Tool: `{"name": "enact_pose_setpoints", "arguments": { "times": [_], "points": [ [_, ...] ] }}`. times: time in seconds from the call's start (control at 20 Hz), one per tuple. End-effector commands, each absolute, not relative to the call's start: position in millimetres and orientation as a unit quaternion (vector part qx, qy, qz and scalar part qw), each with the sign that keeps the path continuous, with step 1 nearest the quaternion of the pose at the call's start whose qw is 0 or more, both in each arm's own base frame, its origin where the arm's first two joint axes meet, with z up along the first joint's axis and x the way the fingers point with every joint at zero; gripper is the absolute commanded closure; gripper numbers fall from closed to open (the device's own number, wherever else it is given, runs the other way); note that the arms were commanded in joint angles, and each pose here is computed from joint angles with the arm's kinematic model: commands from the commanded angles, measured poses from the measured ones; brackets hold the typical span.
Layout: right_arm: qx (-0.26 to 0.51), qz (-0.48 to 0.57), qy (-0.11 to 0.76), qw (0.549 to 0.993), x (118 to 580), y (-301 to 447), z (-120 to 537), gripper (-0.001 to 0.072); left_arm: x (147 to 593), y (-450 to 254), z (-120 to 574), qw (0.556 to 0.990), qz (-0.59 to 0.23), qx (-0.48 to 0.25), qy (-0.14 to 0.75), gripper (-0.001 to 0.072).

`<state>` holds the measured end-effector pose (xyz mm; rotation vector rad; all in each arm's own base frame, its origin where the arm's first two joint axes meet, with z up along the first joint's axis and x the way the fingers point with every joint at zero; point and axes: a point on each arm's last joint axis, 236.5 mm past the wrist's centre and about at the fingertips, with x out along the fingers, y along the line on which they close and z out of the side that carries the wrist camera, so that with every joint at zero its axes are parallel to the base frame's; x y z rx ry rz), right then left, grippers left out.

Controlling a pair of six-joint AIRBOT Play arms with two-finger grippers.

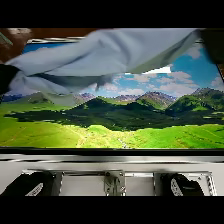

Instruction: Fold the shirts.

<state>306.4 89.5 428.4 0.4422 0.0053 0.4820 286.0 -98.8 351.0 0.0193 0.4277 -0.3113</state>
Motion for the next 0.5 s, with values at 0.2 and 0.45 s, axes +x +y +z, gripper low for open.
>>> {"name": "enact_pose_setpoints", "arguments": {
  "times": [0.2,0.45],
  "points": [
    [0.146,0.174,-0.015,0.974,225.1,78.0,451.8,0.0657,225.9,-62.4,325.9,0.948,-0.115,0.015,0.295,0.0672],
    [0.119,0.130,0.039,0.984,246.8,56.2,421.2,0.0658,228.2,-91.4,269.8,0.915,-0.150,-0.017,0.373,0.0672]
  ]
}}
